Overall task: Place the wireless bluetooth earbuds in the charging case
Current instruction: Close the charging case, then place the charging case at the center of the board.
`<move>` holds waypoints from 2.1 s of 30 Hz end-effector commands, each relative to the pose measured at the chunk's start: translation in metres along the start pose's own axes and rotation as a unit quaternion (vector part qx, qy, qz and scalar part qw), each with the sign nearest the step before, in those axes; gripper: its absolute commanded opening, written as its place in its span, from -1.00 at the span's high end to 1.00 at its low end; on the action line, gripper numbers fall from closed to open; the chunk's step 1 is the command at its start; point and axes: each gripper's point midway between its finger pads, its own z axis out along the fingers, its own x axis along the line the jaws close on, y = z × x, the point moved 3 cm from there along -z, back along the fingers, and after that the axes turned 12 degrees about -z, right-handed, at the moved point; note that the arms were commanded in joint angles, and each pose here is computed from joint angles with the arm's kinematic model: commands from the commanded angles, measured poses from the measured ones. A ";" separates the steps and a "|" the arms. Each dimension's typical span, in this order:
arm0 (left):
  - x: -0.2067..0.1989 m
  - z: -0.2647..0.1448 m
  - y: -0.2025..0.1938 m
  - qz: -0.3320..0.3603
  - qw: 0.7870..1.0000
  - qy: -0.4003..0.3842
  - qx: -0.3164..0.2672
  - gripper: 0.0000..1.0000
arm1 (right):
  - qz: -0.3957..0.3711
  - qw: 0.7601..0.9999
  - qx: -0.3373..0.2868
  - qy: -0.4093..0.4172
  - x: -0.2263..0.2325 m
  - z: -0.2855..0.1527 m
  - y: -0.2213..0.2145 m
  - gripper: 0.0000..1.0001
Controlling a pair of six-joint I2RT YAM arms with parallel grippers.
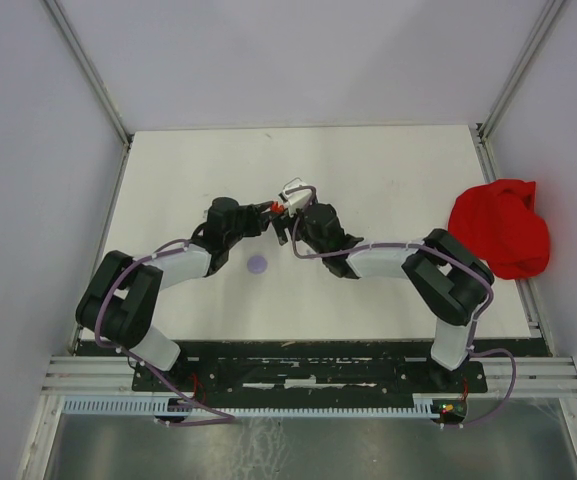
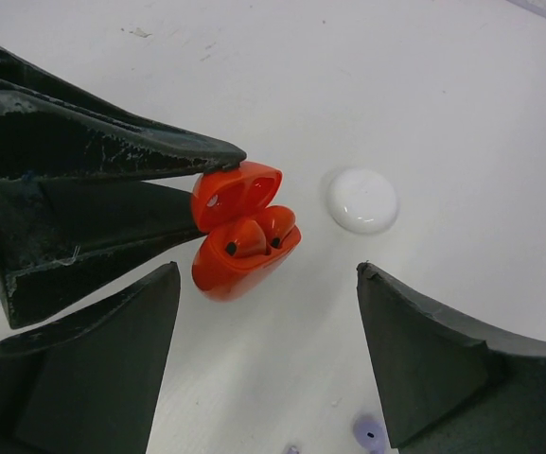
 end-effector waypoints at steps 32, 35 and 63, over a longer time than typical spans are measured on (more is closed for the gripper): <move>-0.011 0.002 0.022 0.049 0.997 -0.034 -0.045 0.94 | 0.020 0.989 0.057 -0.133 -0.067 -0.034 -0.014 -0.76; -0.012 0.012 0.036 0.078 0.994 -0.034 -0.063 0.94 | 0.023 0.988 0.093 -0.125 -0.071 -0.042 -0.011 -0.79; -0.001 0.073 0.078 0.219 0.971 -0.038 -0.089 0.44 | 0.046 0.986 0.158 -0.034 -0.060 -0.070 -0.018 -0.81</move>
